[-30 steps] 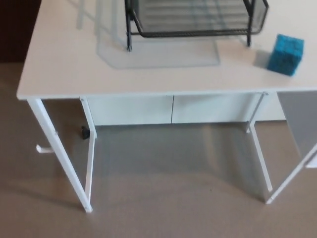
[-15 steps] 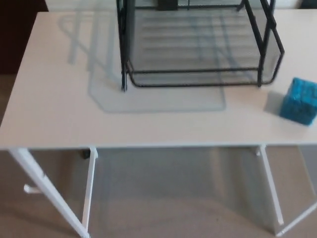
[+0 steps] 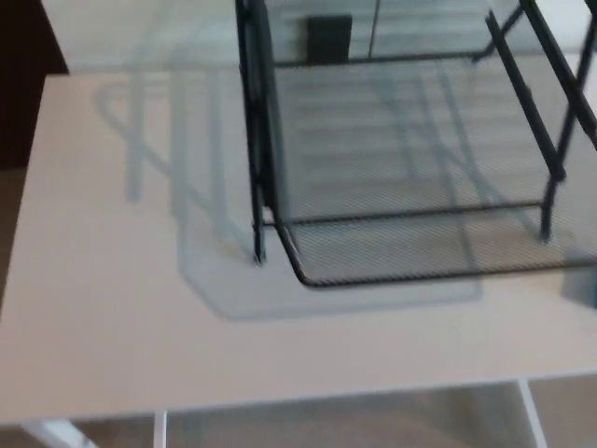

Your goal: The robot walks towards a desk on which a file tray is kept in the middle and a cube is kept to its right. The robot lifts the cube using its right hand and places it on the file tray.

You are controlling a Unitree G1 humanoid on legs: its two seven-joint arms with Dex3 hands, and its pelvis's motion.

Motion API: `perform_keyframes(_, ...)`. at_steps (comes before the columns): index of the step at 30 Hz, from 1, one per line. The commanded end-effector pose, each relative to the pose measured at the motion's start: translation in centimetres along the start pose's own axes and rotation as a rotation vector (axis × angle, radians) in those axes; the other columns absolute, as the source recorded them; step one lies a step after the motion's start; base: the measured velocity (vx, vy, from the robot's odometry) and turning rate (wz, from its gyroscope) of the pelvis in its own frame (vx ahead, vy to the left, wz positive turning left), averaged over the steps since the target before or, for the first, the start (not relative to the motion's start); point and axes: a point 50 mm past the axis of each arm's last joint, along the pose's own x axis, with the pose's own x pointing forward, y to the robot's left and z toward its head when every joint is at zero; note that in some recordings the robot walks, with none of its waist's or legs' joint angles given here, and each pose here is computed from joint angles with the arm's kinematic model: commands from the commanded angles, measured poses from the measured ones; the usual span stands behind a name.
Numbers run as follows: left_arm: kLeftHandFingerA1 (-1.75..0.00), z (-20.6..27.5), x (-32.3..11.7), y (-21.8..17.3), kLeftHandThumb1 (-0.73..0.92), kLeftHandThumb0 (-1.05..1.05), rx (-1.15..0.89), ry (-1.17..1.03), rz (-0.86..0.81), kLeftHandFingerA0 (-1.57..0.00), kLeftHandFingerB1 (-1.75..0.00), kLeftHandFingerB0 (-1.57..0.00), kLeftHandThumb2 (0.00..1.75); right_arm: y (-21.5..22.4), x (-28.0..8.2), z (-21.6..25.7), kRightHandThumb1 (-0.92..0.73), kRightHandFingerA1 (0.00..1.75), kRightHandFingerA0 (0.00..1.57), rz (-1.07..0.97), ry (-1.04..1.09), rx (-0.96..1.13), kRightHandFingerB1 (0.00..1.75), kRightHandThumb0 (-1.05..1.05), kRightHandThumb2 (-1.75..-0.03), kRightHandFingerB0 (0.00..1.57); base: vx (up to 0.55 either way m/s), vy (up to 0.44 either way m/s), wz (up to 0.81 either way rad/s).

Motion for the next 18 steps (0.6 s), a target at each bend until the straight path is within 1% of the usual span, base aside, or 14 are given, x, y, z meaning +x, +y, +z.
perform_keyframes(1, -0.27, -0.7, -0.2, 0.2, 0.65, -0.63, -0.013, 0.002, 0.006, -0.06, -0.07, 0.00, 0.77, -0.5, -0.2, -1.0, -0.60, 0.45, 0.15, 0.039, 0.028, 0.085, 0.19, -0.80, -0.97, 0.00, 0.13, 0.106, 0.01)
perform_keyframes(2, -0.28, -0.7, -0.2, 0.2, 0.61, -0.74, -0.028, 0.008, 0.007, -0.02, -0.12, 0.00, 0.92, -0.4, -0.1, -1.1, -0.60, 0.46, 0.18, 0.039, 0.049, 0.080, 0.20, -0.80, -0.97, 0.00, 0.13, 0.099, 0.00)
perform_keyframes(3, -0.26, -0.7, -0.2, 0.2, 0.61, -0.75, -0.029, 0.009, 0.011, -0.01, -0.12, 0.00, 0.93, -0.5, -0.1, -1.2, -0.79, 0.35, 0.15, 0.025, 0.061, 0.027, 0.18, -0.83, -0.65, 0.00, 0.10, 0.051, 0.03)
perform_keyframes(4, -0.26, -0.7, -0.2, 0.2, 0.61, -0.75, -0.029, 0.011, 0.015, -0.01, -0.12, 0.00, 0.93, -0.6, -0.1, -1.2, -0.79, 0.35, 0.15, 0.004, 0.069, -0.049, 0.18, -0.83, -0.65, 0.00, 0.07, 0.023, 0.08)
perform_keyframes(5, -0.24, -0.7, -0.2, 0.2, 0.61, -0.75, -0.037, 0.009, 0.015, 0.00, -0.12, 0.00, 0.92, -0.6, -0.2, -1.2, -0.77, 0.39, 0.24, 0.012, 0.051, -0.001, 0.21, -0.82, -0.63, 0.00, 0.00, 0.000, 0.00)
perform_keyframes(8, -0.31, -0.4, -0.1, 0.3, 0.62, -0.74, -0.019, 0.003, 0.026, -0.02, -0.12, 0.00, 0.93, -0.6, 0.0, -1.0, -0.76, 0.32, 0.19, 0.024, 0.058, 0.050, 0.20, -0.79, -0.63, 0.00, 0.07, -0.108, 0.06)
perform_keyframes(9, -0.32, 0.1, 0.0, 0.4, 0.62, -0.76, -0.024, -0.011, 0.031, -0.04, -0.11, -0.02, 0.92, -0.8, 0.2, -0.6, -0.61, 0.41, 0.15, 0.018, 0.057, 0.043, 0.19, -0.85, -0.99, 0.00, 0.05, -0.189, 0.05)
perform_keyframes(11, -0.37, 0.3, 0.1, 0.5, 0.61, -0.75, -0.017, -0.012, 0.041, -0.09, -0.13, 0.00, 0.92, -1.0, 0.2, -0.5, -0.62, 0.41, 0.15, 0.011, 0.064, 0.011, 0.20, -0.86, -1.00, 0.00, 0.01, -0.191, -0.10)
perform_keyframes(12, -0.28, 0.4, 0.0, 0.4, 0.79, -0.64, -0.019, -0.033, 0.032, -0.08, -0.11, 0.00, 0.64, -1.1, 0.3, -0.3, -0.66, 0.26, 0.12, 0.008, 0.083, -0.004, 0.15, -0.90, -1.01, 0.02, 0.01, -0.283, 0.00)
perform_keyframes(13, -0.30, 0.4, 0.0, 0.4, 0.62, -0.71, -0.038, -0.038, 0.026, -0.06, -0.13, 0.00, 0.93, -1.4, 0.3, -0.2, -0.65, 0.39, 0.10, -0.013, 0.083, -0.068, 0.19, -0.84, -1.03, 0.00, 0.00, -0.239, 0.08)
perform_keyframes(15, -0.30, 0.4, 0.1, 0.3, 0.62, -0.71, -0.051, -0.038, 0.025, -0.06, -0.13, 0.00, 0.93, -1.6, 0.3, 0.1, -0.65, 0.39, 0.10, -0.024, 0.076, -0.096, 0.19, -0.84, -1.03, 0.00, 0.03, -0.188, -0.07)
perform_keyframes(16, -0.34, 0.4, 0.1, 0.4, 0.63, -0.70, -0.031, -0.019, 0.044, -0.08, -0.15, 0.00, 0.93, -1.8, 0.3, 0.3, -0.65, 0.48, 0.12, -0.034, 0.066, -0.061, 0.20, -0.88, -0.99, 0.02, 0.04, -0.089, -0.01)
perform_keyframes(17, -0.29, 0.3, 0.2, 0.4, 0.68, -0.65, -0.032, -0.016, 0.046, -0.08, -0.07, 0.00, 0.76, -1.7, 0.3, 0.3, -0.77, 0.38, 0.14, -0.035, 0.067, -0.052, 0.23, -0.83, -0.64, 0.01, 0.04, -0.066, -0.09)
perform_keyframes(18, -0.36, 0.3, 0.3, 0.5, 0.61, -0.74, -0.046, -0.006, 0.048, -0.09, -0.13, 0.00, 0.92, -1.6, 0.3, 0.3, -0.70, 0.30, 0.09, -0.051, 0.039, 0.007, 0.23, -0.76, -0.63, 0.08, 0.06, -0.030, -0.08)
